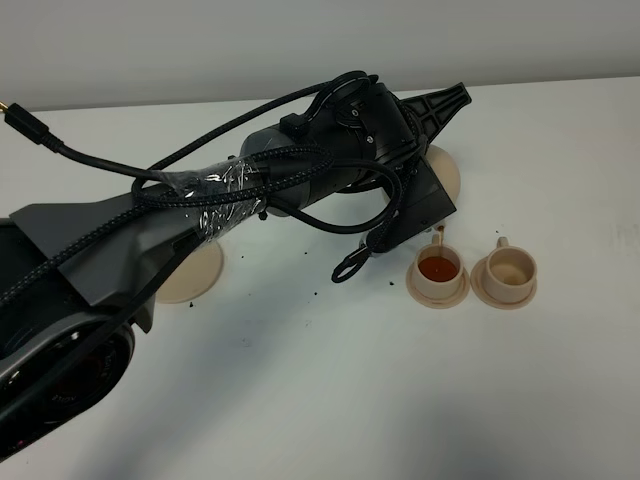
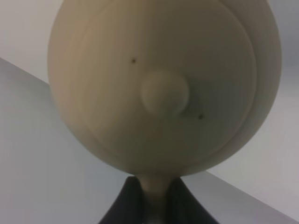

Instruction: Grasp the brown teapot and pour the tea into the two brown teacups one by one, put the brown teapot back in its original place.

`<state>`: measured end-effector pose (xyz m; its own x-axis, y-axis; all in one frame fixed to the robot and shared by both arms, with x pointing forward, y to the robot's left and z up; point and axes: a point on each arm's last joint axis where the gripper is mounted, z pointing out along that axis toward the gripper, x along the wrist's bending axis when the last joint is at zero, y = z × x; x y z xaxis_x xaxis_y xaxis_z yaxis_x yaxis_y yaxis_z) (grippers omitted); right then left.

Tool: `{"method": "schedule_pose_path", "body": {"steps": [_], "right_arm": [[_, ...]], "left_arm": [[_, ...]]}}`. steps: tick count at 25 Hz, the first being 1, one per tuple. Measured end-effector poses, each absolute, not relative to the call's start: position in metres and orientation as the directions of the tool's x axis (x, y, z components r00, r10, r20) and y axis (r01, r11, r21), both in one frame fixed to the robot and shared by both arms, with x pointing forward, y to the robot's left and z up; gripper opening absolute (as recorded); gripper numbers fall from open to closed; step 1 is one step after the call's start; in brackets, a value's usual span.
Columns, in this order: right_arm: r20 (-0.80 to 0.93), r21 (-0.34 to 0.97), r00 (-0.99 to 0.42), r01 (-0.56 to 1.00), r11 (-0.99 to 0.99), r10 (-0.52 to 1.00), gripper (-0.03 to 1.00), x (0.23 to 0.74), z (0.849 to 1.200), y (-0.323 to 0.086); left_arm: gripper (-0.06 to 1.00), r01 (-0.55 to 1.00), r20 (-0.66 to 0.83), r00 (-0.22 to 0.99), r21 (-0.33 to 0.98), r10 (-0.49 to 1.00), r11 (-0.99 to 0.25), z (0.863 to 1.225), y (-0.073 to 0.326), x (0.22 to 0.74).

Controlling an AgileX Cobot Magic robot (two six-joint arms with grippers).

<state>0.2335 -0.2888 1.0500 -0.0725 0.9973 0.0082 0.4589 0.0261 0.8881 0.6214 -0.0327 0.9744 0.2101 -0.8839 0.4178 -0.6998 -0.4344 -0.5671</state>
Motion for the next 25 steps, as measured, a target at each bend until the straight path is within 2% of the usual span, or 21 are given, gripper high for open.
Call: {"method": "schedule_pose_path", "body": {"steps": [25], "right_arm": [[0.008,0.888,-0.072,0.459,0.026,0.997,0.31,0.2335,1.05,-0.2888]], "left_arm": [[0.15,-0.699,0.414,0.205,-0.572,-0.887,-0.429,0.9746,-0.0326,0.6216]]}}
